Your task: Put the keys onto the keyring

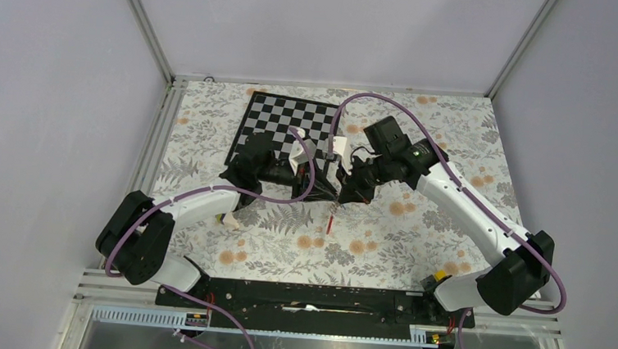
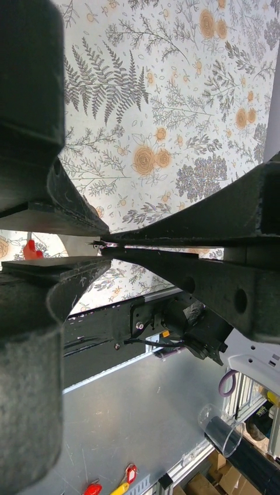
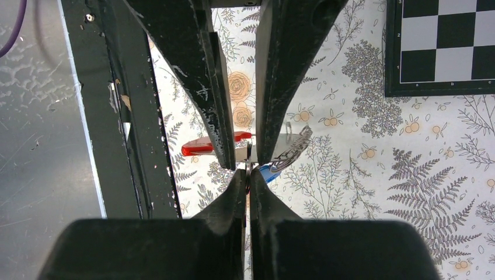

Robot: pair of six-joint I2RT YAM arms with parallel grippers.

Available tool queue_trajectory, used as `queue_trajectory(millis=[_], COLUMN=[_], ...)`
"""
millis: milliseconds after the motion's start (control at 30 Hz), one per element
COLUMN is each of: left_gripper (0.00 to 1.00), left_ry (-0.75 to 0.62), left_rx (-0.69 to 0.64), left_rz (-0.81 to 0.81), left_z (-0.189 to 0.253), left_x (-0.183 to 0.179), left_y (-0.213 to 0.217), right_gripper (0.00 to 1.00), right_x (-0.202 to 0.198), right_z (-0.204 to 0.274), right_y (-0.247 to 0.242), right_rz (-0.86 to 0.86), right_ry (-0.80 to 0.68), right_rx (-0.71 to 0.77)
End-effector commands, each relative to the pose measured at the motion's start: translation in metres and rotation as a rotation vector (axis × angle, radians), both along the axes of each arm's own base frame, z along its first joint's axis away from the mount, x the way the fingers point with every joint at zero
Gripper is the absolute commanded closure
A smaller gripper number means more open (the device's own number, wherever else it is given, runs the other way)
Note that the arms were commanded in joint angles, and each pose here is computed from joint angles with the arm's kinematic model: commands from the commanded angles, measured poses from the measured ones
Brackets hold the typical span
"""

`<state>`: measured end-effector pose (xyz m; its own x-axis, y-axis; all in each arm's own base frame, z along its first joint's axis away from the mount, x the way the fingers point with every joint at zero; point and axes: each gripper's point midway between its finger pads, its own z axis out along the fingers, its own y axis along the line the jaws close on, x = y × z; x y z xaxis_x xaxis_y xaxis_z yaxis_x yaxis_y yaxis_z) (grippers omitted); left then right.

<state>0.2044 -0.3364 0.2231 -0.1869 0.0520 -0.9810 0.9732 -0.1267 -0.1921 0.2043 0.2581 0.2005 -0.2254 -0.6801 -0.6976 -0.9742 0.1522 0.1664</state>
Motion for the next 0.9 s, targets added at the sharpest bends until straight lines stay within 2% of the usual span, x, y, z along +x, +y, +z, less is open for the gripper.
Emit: queue_trajectory(millis=[0,100,200,300,367,500,633,800,867], left_gripper=[0.79,0.88,0.91,1.00,1.00,1.00,1.00,1.00,1.00], left_ry=[-0.067,-0.067,-0.065,-0.067,-0.064,-0.030,0.002,0.021,0.025], left_rx=[-0.050,-0.050,-0.051,-0.057,-0.075,-0.146,-0.186,-0.200,-0.204], left_rz=[-0.008,-0.009,-0.010,-0.013,-0.013,0.010,0.020,0.026,0.030], left_z=[0.020,0.021,0.021,0.023,0.028,0.043,0.052,0.053,0.053], left_x=[0.004,0.004,0.004,0.004,0.003,0.003,0.002,0.001,0.001], left_y=[-0.005,-0.005,-0.006,-0.006,-0.005,0.002,0.008,0.008,0.008], right_gripper=[1.00,1.00,1.00,1.00,0.99,0.88,0.82,0.83,0.87], right_x=[0.001,0.001,0.001,0.001,0.001,0.007,0.006,0.003,0.002], right_z=[0.011,0.011,0.009,0.009,0.011,0.016,0.023,0.022,0.023], right_y=[0.005,0.005,0.005,0.005,0.005,0.003,0.001,0.001,0.003], right_rz=[0.014,0.014,0.013,0.012,0.010,-0.016,-0.030,-0.017,-0.011], right_ry=[-0.034,-0.035,-0.031,-0.031,-0.039,-0.102,-0.161,-0.166,-0.167], right_rx=[0.022,0.023,0.021,0.022,0.027,0.044,0.088,0.106,0.118])
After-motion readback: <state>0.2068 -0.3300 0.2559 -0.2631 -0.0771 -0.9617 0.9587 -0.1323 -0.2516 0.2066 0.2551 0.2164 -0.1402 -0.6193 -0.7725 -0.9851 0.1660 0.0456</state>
